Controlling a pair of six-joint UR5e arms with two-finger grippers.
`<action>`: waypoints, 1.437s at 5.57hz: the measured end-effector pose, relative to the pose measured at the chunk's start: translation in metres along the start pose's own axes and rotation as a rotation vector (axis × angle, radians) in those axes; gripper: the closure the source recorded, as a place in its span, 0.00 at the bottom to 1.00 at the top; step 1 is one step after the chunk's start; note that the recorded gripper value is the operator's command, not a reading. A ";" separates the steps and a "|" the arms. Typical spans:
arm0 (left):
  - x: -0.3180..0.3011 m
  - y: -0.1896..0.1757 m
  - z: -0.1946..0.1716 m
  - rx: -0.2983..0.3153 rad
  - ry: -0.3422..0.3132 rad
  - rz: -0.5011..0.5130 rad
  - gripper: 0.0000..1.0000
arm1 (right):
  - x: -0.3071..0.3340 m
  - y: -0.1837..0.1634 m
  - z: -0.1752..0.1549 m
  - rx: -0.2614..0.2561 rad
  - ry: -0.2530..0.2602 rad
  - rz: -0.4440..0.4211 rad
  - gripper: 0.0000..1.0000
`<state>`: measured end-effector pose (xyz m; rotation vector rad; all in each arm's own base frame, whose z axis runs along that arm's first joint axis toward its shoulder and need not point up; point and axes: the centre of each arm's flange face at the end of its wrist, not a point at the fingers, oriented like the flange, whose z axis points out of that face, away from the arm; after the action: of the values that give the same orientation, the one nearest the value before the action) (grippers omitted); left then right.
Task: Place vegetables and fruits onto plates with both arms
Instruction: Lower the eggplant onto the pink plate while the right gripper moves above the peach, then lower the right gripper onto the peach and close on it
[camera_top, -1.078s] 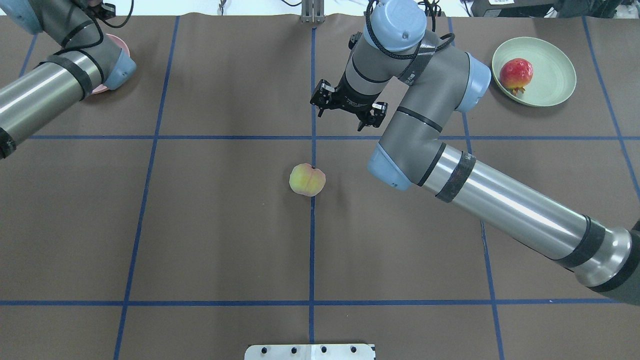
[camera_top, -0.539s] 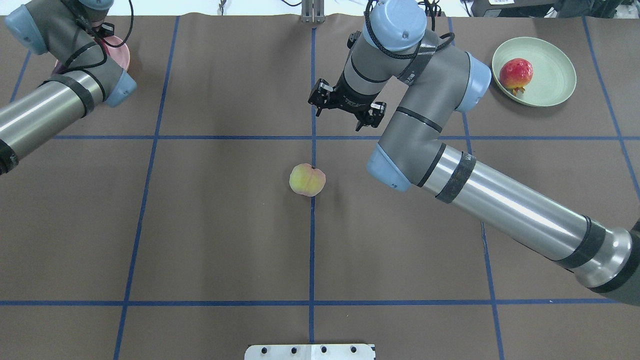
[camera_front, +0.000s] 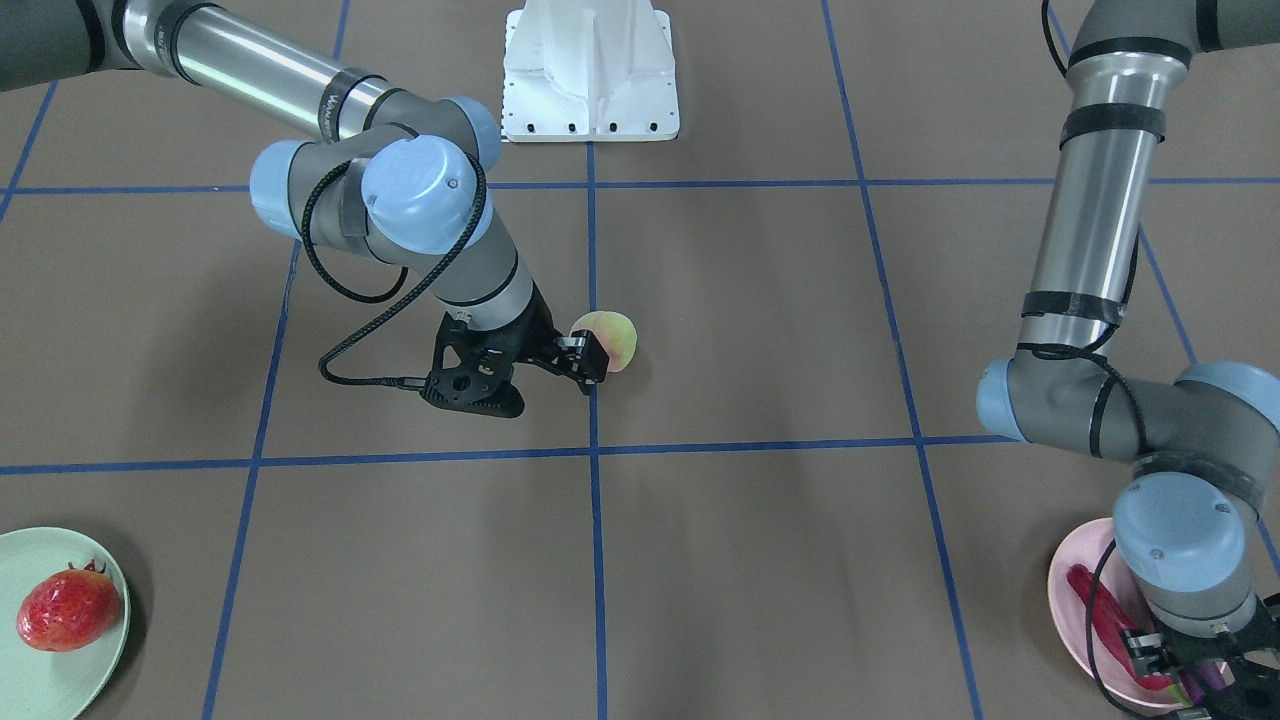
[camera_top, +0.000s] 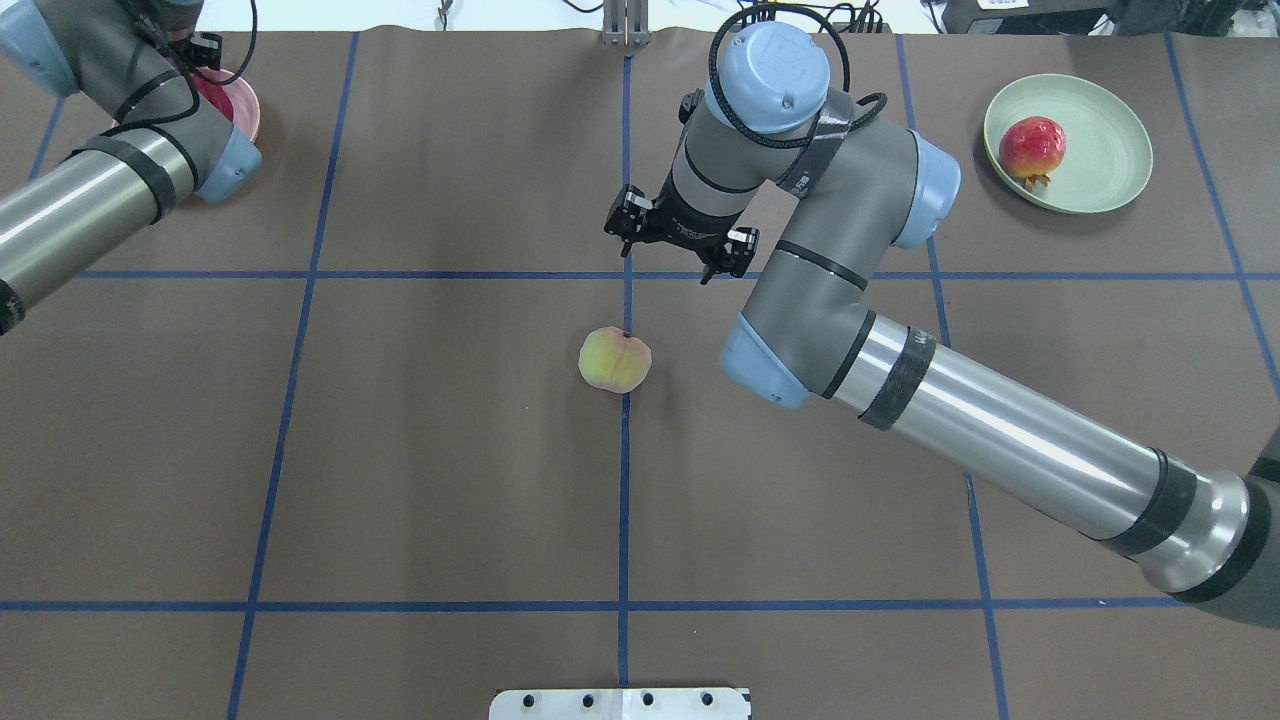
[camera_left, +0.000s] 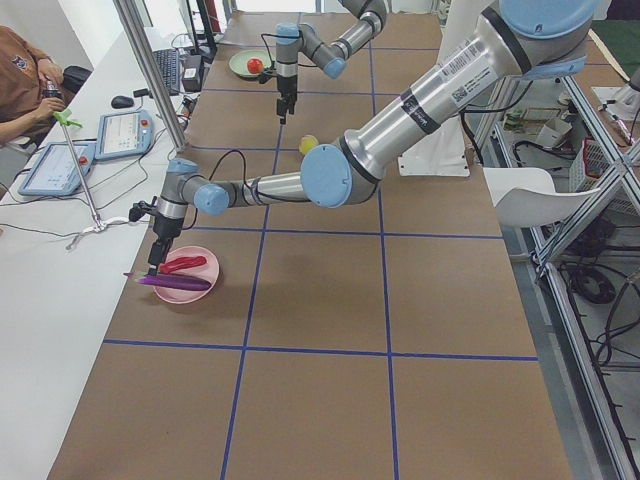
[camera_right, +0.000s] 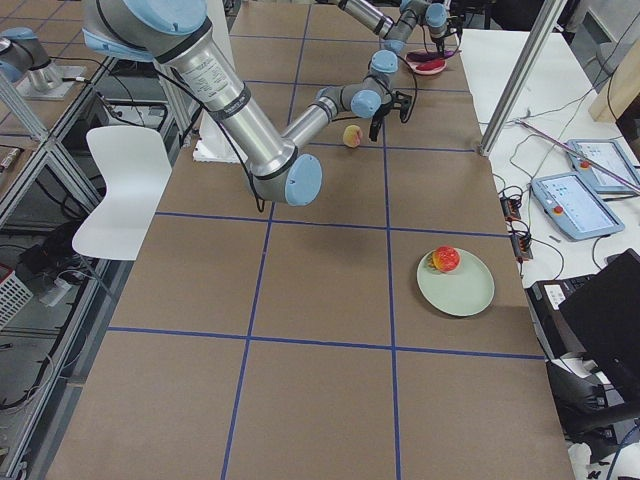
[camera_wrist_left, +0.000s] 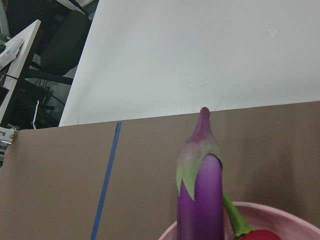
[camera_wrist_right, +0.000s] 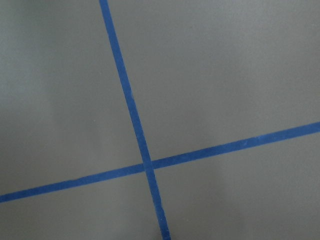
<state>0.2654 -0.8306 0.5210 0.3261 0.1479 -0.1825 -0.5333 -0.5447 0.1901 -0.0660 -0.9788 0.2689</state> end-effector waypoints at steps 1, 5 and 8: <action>-0.013 -0.011 -0.007 -0.010 0.036 0.006 0.00 | -0.007 0.017 0.010 -0.007 0.003 -0.007 0.00; -0.054 -0.045 -0.036 -0.041 0.187 -0.020 0.00 | -0.016 0.069 0.049 -0.018 0.037 -0.051 0.00; -0.059 -0.046 -0.037 -0.044 0.195 -0.024 0.00 | -0.015 0.077 0.060 -0.028 0.048 -0.062 0.00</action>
<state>0.1944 -0.8525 0.4829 0.2978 0.3482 -0.1704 -0.6058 -0.4779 0.1976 -0.0676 -0.9352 0.1958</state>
